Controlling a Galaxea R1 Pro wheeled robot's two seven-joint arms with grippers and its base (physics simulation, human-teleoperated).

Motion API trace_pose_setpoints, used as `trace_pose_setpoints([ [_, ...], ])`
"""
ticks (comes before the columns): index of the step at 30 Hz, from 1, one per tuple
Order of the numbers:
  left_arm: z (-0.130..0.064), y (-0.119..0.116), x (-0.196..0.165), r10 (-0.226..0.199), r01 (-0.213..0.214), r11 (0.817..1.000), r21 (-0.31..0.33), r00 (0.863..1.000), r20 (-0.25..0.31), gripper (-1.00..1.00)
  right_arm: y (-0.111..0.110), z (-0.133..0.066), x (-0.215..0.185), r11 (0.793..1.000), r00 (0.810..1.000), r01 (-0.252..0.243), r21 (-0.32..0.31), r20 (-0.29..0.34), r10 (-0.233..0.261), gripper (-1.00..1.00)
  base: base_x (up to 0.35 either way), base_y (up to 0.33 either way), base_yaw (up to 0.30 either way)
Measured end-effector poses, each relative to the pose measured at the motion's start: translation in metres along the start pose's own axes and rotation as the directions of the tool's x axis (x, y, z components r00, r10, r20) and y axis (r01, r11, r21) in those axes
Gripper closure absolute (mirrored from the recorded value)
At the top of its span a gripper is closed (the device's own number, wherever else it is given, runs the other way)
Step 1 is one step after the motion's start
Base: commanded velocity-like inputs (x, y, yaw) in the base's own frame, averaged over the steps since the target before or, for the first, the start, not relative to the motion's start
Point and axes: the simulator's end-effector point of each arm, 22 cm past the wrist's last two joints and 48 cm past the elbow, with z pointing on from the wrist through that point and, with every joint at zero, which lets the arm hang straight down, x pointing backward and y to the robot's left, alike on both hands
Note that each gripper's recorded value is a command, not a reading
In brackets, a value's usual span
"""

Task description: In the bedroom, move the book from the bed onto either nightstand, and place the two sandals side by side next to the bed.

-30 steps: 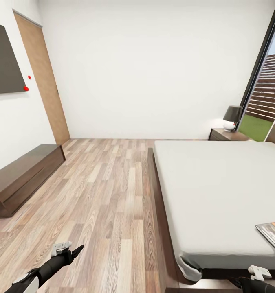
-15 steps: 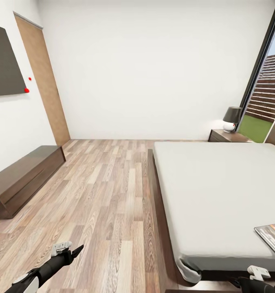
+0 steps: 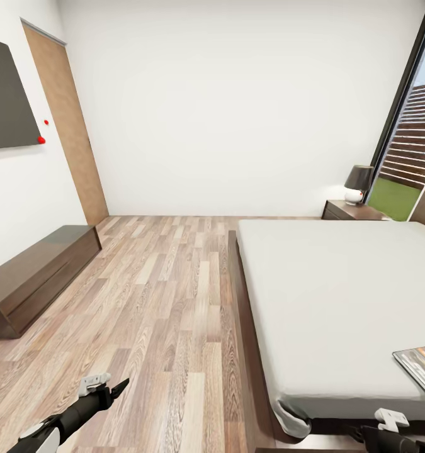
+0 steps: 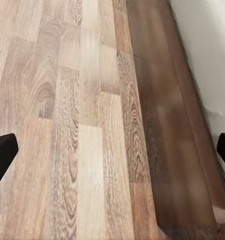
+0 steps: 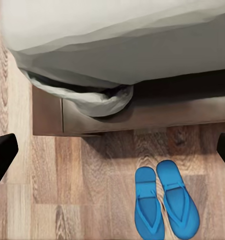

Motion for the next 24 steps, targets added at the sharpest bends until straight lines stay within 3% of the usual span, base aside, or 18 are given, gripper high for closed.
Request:
trace_pose_setpoints([
  [18,-0.015,-0.013,-0.022,-0.001,0.001,1.0,0.001,1.0,-0.001,-1.0,0.008,-0.024,-0.015,1.0,1.0,0.002,0.0,-0.001,-0.002,-1.0,0.0,0.0,0.0],
  [24,-0.015,-0.013,-0.022,0.0,0.0,1.0,0.0,1.0,0.0,-1.0,0.009,-0.023,-0.014,1.0,1.0,0.004,-0.002,-0.003,-0.004,-1.0,0.0,0.0,0.0],
])
